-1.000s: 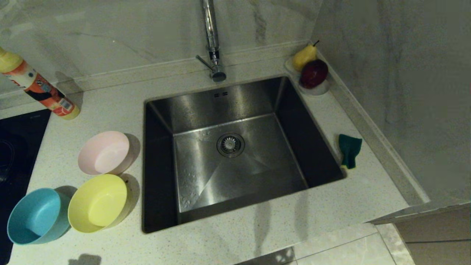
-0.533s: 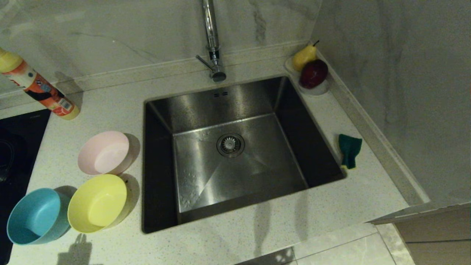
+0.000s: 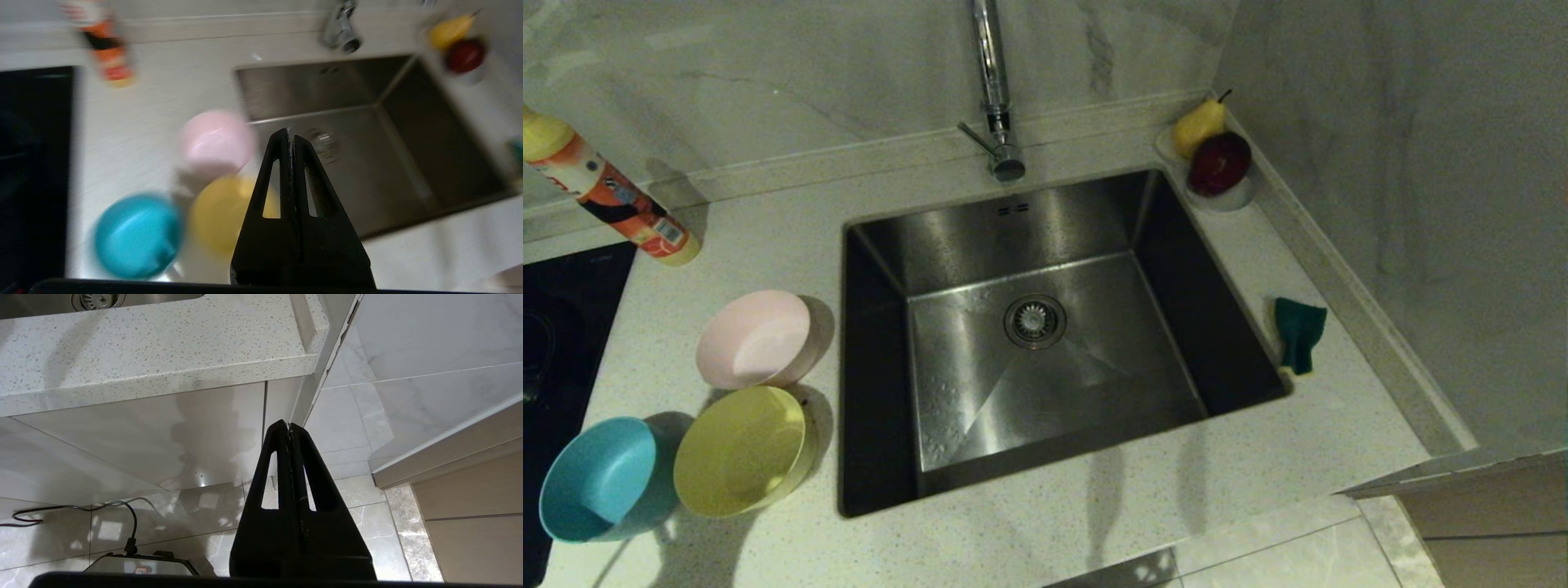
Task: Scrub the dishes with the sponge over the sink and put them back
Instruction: Turn on the faucet
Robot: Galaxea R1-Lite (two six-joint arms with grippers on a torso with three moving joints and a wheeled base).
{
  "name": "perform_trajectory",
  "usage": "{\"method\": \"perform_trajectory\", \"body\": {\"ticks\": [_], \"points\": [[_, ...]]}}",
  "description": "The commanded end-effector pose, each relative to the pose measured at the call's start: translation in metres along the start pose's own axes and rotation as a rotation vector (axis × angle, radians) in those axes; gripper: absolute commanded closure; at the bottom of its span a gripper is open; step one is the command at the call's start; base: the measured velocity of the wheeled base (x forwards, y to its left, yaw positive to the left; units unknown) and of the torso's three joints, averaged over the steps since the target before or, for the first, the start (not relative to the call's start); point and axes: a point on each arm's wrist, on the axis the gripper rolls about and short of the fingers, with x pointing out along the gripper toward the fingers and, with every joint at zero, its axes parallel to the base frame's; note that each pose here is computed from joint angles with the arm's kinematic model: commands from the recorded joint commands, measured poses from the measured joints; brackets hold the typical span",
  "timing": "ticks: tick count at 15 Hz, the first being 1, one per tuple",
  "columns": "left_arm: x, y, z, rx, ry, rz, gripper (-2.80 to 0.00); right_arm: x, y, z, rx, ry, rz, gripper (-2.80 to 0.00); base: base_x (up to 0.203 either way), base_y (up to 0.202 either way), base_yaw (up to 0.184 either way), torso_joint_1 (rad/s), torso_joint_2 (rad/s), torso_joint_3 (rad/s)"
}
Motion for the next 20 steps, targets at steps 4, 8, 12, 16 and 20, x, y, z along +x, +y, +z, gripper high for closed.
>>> {"method": "perform_trajectory", "body": {"ticks": [4,8,12,16,20], "points": [[0.161,0.011,0.021,-0.284,0.234,-0.137,0.0,0.0,0.0,0.0,-0.001,0.0,0.001,0.0,0.0,0.0,0.0,0.0,0.0,0.0],[0.235,0.014,0.028,-0.481,0.259,-0.288,0.0,0.0,0.0,0.0,-0.001,-0.001,0.001,0.0,0.0,0.0,0.0,0.0,0.0,0.0],[0.293,0.022,0.007,-0.512,0.251,-0.31,0.0,0.0,0.0,0.0,-0.001,-0.001,0.001,0.0,0.0,0.0,0.0,0.0,0.0,0.0],[0.326,0.018,-0.01,-0.524,0.177,-0.382,0.0,0.0,0.0,0.0,-0.001,-0.001,0.001,0.0,0.0,0.0,0.0,0.0,0.0,0.0],[0.352,0.016,-0.031,-0.561,0.158,-0.405,0.0,0.0,0.0,0.0,-0.001,0.0,0.001,0.0,0.0,0.0,0.0,0.0,0.0,0.0]]}}
